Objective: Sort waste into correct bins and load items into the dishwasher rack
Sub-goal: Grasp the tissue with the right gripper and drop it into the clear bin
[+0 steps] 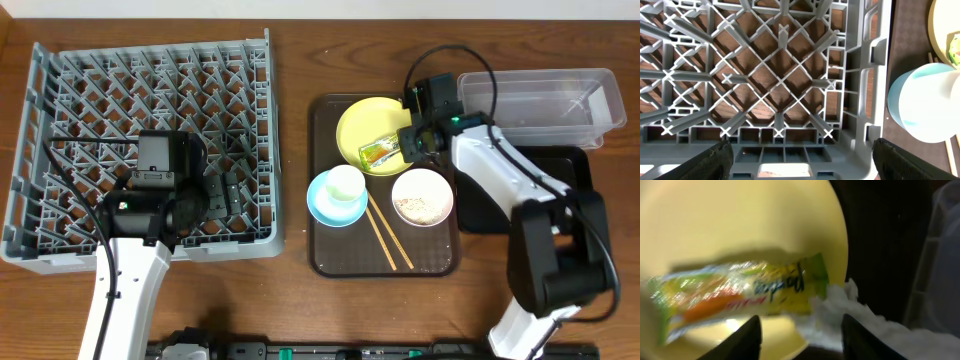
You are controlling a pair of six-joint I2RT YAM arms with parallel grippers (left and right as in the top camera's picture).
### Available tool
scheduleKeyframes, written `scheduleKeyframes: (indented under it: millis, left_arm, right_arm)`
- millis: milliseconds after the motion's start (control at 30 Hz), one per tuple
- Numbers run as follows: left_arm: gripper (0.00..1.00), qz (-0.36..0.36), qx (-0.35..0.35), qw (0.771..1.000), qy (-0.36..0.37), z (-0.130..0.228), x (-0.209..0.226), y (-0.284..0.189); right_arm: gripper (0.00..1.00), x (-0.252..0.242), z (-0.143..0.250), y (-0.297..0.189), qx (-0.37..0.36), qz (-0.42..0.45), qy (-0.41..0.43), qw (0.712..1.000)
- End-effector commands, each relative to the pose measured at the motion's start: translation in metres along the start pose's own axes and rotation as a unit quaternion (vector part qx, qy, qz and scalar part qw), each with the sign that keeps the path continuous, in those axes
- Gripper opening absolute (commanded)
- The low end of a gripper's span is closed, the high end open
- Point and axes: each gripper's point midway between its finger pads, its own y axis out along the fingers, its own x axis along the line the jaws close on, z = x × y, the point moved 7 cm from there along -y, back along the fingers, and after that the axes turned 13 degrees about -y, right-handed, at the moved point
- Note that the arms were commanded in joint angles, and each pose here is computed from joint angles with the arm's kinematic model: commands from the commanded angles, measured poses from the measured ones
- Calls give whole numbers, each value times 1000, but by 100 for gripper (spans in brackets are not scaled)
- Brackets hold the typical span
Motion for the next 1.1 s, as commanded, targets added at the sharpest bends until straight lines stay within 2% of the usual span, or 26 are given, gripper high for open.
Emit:
scheduleKeyframes:
  millis: [0, 200, 633, 667, 700, 733, 767, 900, 1067]
  left_arm:
    - [90, 4, -9, 1000, 1, -4, -3, -5]
    - [91, 4, -9, 1000, 1, -4, -3, -5]
    - [91, 4, -9, 1000, 1, -4, -3, -5]
    - [90, 4, -9, 1000, 1, -4, -3, -5]
    - [91, 4, -9, 1000, 1, -4, -3, -5]
    - [90, 4, -9, 1000, 1, -4, -3, -5]
    - [90, 4, -9, 1000, 1, -4, -3, -5]
    - [91, 4, -9, 1000, 1, -4, -3, -5]
    - [90, 4, -9, 1000, 1, -4, -3, -5]
  right_arm:
    - [37, -1, -1, 5, -4, 15, 18, 1000]
    - [1, -2, -6, -2, -18, 16, 18, 1000]
    - [1, -25, -29, -87, -122, 44, 41, 991]
    - [8, -24, -28, -87, -121, 43, 40, 991]
    - [28, -21, -27, -85, -116, 39, 37, 992]
    - [42, -20, -26, -81, -110, 37, 35, 993]
    - [47, -18, -24, -76, -101, 35, 33, 994]
    - [53, -12, -16, -45, -60, 26, 26, 998]
    - [55, -8, -2, -3, -11, 17, 25, 999]
